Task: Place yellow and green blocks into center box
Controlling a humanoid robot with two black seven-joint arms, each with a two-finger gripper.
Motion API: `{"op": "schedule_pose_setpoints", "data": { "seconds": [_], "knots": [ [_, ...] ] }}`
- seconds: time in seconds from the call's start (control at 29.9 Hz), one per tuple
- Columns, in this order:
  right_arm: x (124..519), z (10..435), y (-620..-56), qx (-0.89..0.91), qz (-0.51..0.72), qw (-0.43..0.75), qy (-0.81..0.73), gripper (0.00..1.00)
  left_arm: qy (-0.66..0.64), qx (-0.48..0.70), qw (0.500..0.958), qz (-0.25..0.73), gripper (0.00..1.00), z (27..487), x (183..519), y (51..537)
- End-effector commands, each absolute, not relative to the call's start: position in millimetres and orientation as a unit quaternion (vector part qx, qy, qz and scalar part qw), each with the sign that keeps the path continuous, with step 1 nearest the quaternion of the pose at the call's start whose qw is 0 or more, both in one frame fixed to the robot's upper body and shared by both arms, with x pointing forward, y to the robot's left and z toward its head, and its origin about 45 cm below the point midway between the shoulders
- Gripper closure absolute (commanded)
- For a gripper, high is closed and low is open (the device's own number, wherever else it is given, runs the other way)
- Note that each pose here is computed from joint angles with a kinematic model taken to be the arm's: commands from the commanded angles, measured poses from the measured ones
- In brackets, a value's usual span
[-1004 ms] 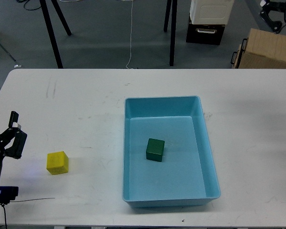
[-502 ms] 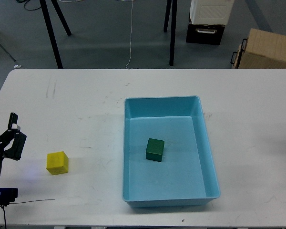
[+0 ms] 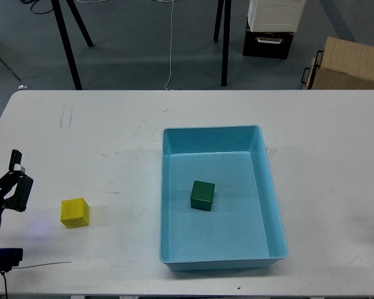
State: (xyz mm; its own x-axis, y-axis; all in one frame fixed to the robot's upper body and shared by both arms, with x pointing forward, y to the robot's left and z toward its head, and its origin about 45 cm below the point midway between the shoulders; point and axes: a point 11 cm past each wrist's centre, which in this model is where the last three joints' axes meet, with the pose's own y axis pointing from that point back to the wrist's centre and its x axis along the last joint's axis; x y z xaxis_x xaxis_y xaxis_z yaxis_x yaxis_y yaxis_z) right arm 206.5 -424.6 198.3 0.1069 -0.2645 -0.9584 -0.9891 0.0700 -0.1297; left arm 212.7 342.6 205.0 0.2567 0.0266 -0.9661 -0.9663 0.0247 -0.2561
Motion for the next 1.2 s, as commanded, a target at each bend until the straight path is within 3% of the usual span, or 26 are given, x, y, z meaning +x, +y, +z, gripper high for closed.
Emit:
{"op": "schedule_pose_setpoints", "data": {
  "seconds": [0.0, 0.77, 0.97, 1.17],
  "knots": [
    [206, 201, -423, -0.568, 0.375, 0.486, 0.548, 0.09, 0.429, -0.547, 0.574, 0.433, 0.00, 205, 213, 343],
    [196, 206, -431, -0.577, 0.372, 0.463, 0.561, 0.09, 0.380, -0.577, 0.592, 0.415, 0.00, 234, 247, 360],
    [196, 203, -427, -0.577, 0.378, 0.461, 0.559, 0.09, 0.386, -0.582, 0.576, 0.425, 0.00, 221, 263, 372],
    [197, 206, -424, -0.579, 0.377, 0.465, 0.553, 0.09, 0.340, -0.557, 0.642, 0.403, 0.00, 272, 263, 378]
  ]
}}
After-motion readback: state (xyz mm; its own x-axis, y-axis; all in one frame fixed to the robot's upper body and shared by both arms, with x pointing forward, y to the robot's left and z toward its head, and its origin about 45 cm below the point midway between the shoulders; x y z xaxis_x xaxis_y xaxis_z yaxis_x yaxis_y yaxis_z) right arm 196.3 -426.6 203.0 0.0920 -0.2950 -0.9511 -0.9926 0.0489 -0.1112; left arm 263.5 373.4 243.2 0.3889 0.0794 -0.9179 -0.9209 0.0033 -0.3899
